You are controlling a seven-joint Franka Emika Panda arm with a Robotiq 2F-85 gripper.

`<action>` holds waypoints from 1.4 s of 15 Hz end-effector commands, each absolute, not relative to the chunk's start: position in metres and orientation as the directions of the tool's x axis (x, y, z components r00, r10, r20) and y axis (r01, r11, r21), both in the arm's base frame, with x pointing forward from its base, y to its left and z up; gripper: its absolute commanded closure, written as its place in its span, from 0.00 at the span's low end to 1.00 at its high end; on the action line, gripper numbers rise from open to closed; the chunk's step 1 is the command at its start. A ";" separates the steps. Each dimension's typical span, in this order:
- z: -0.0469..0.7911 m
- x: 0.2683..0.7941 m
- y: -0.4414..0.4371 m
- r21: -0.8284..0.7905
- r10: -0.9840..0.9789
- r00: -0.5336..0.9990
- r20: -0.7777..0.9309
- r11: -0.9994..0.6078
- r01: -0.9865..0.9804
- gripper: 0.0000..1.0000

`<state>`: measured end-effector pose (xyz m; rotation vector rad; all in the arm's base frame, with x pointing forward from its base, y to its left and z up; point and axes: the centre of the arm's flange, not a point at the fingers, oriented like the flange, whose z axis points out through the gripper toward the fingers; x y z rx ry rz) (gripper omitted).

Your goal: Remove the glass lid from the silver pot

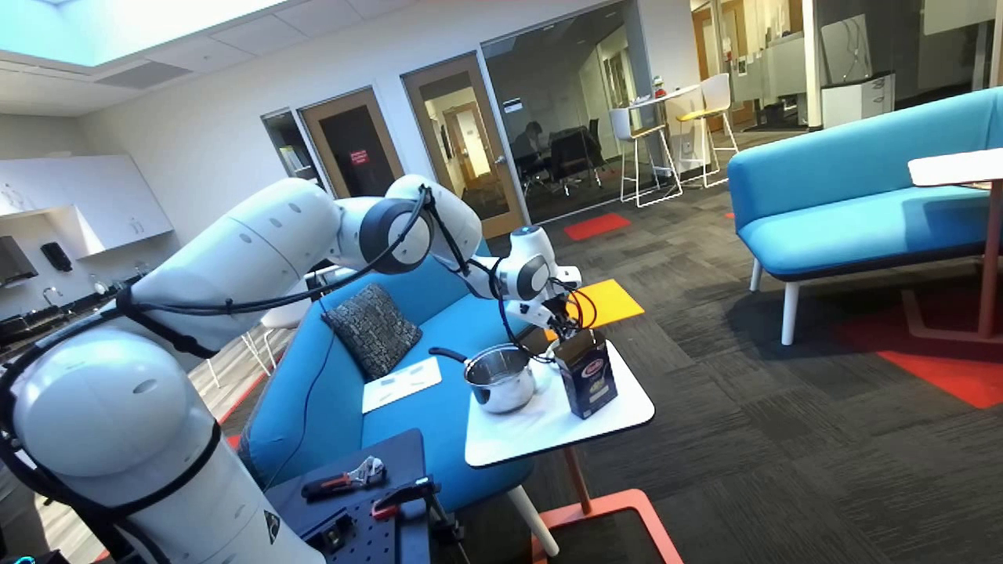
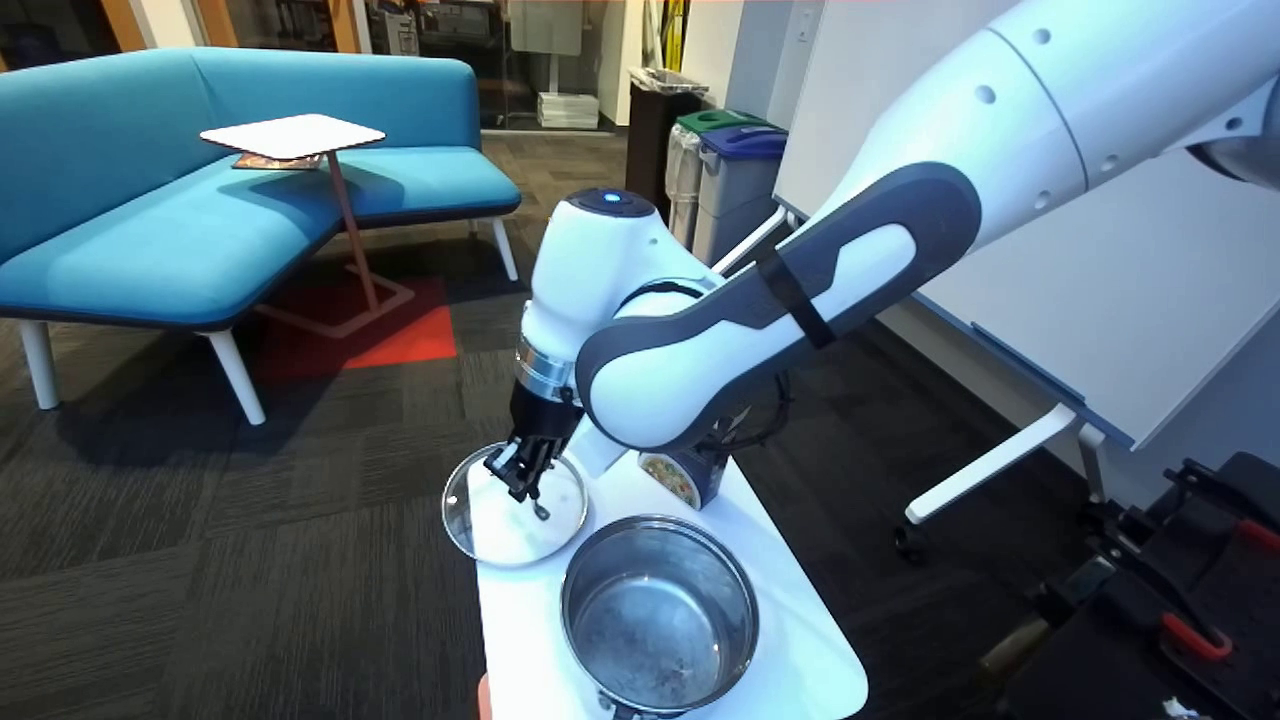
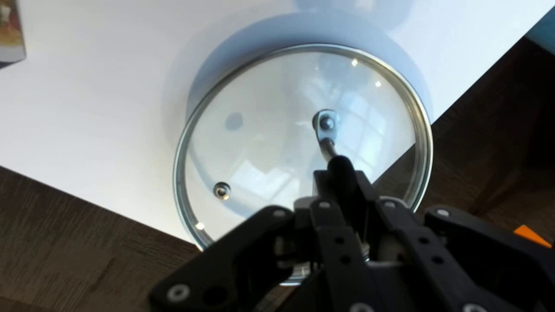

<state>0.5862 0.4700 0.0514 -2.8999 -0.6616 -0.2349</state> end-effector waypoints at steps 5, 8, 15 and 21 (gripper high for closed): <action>0.056 0.601 0.474 -0.121 0.383 0.915 0.124 -0.910 0.397 0.96; 0.056 0.602 0.473 -0.115 0.381 0.918 0.113 -0.913 0.393 0.96; 0.055 0.610 0.468 -0.110 0.375 0.926 0.051 -0.919 0.378 0.96; 0.051 0.616 0.468 -0.100 0.382 0.924 -0.010 -0.920 0.379 0.96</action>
